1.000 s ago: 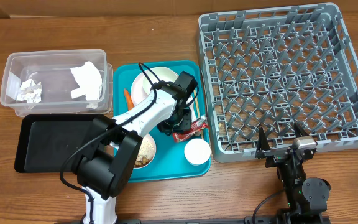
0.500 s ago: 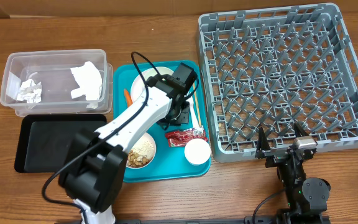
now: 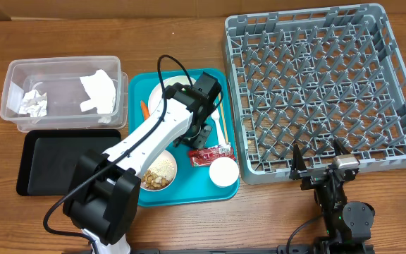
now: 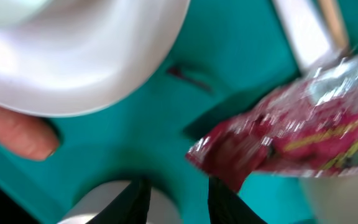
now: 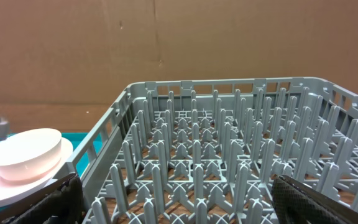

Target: Sort waste into correct bins and load items into the dishwasher

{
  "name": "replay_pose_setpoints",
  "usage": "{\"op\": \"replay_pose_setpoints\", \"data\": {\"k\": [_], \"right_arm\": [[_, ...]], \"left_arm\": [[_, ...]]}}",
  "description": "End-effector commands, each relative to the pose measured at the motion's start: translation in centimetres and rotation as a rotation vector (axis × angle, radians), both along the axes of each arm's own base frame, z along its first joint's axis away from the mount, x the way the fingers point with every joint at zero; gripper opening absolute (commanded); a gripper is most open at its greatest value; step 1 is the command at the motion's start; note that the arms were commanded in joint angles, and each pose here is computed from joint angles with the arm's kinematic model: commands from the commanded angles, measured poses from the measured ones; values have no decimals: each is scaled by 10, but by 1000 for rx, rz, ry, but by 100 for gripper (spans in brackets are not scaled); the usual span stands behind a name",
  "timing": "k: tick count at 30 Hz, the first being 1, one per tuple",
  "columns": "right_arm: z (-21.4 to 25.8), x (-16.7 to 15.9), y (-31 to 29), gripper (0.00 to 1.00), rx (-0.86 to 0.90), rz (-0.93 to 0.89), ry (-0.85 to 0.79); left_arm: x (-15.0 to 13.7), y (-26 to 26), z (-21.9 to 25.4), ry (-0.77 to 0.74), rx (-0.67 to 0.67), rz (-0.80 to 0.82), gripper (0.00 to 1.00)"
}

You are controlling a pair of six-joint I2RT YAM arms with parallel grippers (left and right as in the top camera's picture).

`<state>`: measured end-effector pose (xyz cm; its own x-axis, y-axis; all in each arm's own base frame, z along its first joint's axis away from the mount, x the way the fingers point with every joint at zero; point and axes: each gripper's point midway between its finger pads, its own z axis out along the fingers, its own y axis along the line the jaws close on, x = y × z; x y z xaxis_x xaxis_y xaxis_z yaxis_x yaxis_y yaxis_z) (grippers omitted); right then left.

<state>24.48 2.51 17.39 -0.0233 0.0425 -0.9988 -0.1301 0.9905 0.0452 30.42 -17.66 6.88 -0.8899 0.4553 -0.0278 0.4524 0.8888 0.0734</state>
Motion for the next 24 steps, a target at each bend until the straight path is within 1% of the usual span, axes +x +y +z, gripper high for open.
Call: {"op": "replay_pose_setpoints", "data": {"k": [1,4,5,17,20,22,24], "right_arm": [[-3,1,-2,100,-4,-8,1],[-3,1,-2,100,-4,-8,1],[-3,1,-2,100,-4,-8,1],[-3,1,-2,100,-4,-8,1],[-3,1,-2,100,-4,-8,1],[-3,1,-2,100,-4,-8,1],[-3,1,-2,100,-4,-8,1]], "left_arm": [[-2,3,8,12,17,-179,34],[-14,-7,7,70,-46,-296,34],[-19,-13,7,93,-88,-357,35],[-41,-29,10,166,-220,-655,39],[-45,-35,12,176,-260,-680,43],[-46,-35,11,180,-267,-690,43],[-46,-35,9,180,-266,-690,46]]}}
